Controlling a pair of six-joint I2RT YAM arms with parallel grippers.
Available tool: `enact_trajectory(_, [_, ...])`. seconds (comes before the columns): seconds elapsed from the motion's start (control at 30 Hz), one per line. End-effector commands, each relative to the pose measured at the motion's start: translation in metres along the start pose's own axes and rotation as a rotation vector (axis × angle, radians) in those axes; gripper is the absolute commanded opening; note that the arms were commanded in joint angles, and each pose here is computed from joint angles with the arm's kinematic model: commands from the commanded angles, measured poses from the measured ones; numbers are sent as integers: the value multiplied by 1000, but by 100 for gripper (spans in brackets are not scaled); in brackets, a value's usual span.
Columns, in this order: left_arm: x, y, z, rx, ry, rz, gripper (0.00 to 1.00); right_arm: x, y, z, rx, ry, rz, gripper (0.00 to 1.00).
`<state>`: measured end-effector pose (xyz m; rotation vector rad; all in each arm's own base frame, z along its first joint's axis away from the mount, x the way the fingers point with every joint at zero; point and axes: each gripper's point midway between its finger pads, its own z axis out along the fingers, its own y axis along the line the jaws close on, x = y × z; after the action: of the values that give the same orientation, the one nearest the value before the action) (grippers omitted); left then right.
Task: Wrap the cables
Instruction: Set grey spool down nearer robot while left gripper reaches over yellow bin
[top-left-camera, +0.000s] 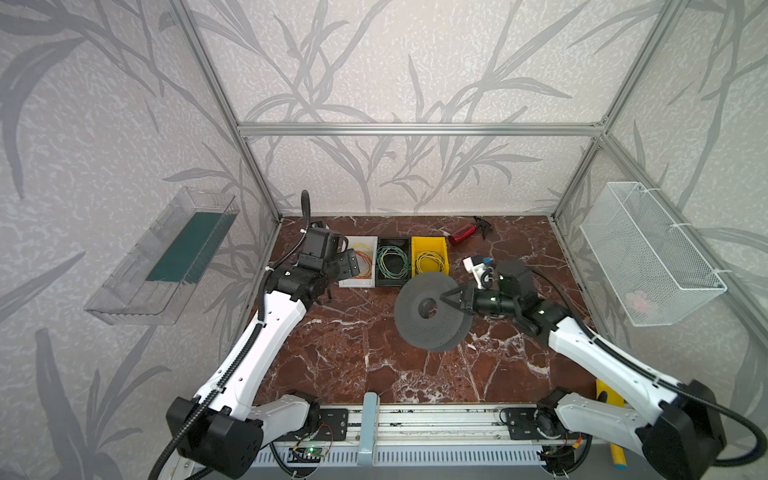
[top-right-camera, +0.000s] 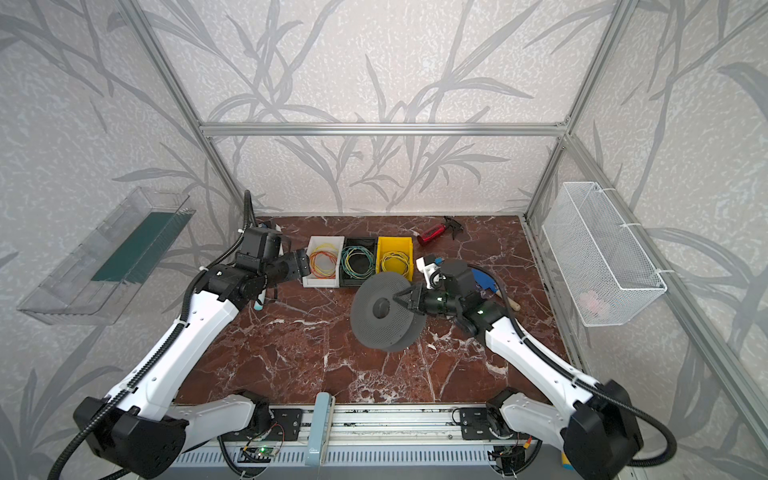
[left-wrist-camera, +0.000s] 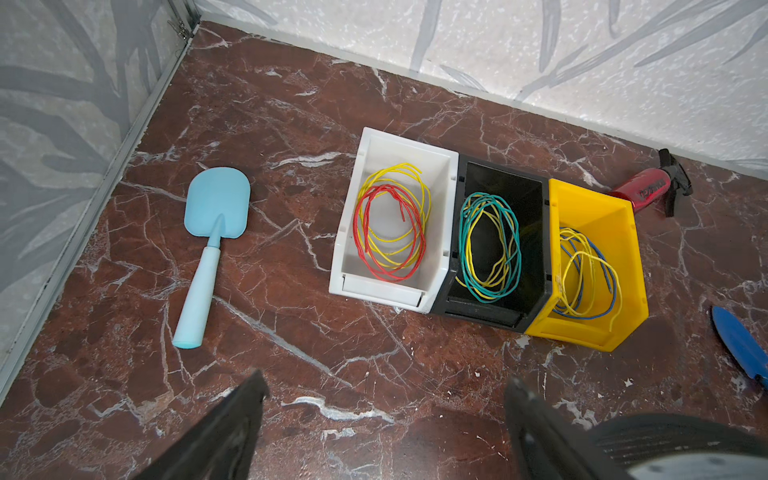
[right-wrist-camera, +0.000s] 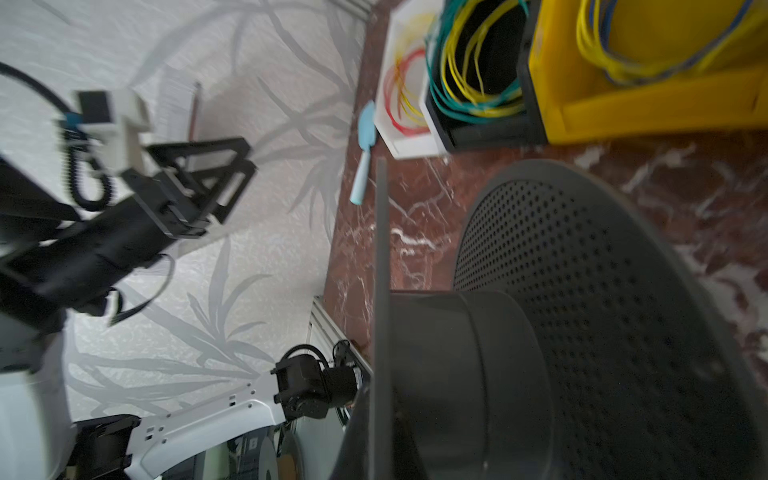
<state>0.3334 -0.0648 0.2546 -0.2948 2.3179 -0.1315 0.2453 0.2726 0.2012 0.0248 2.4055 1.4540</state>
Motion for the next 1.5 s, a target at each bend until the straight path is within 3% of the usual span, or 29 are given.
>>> enact_trajectory(0.0, [13,8,-2,-18,36,12,90,-6,22,21,-145,4,-9,0])
enact_trajectory(0.23, [27,13,-3,-20,64,-6,89,-7,-8,63,-194,70,33,0])
enact_trajectory(0.43, [39,-4,6,67,128,6,89,5,-65,73,-123,155,113,0])
enact_trajectory(0.63, [44,-36,18,192,208,-12,90,32,-118,73,-40,178,178,17])
enact_trajectory(0.87, [53,-63,30,219,287,22,89,32,-129,67,-4,158,127,56])
enact_trajectory(1.07, [53,-104,44,204,344,89,80,17,-117,24,82,77,9,79])
enact_trajectory(1.2, [60,-142,64,212,395,97,74,1,-108,-28,248,-29,-143,93])
enact_trajectory(1.37, [78,-189,89,226,464,84,70,-30,-91,-77,216,-238,-185,95])
enact_trajectory(1.47, [91,-204,107,182,483,69,65,-45,-88,-86,253,-271,-210,94])
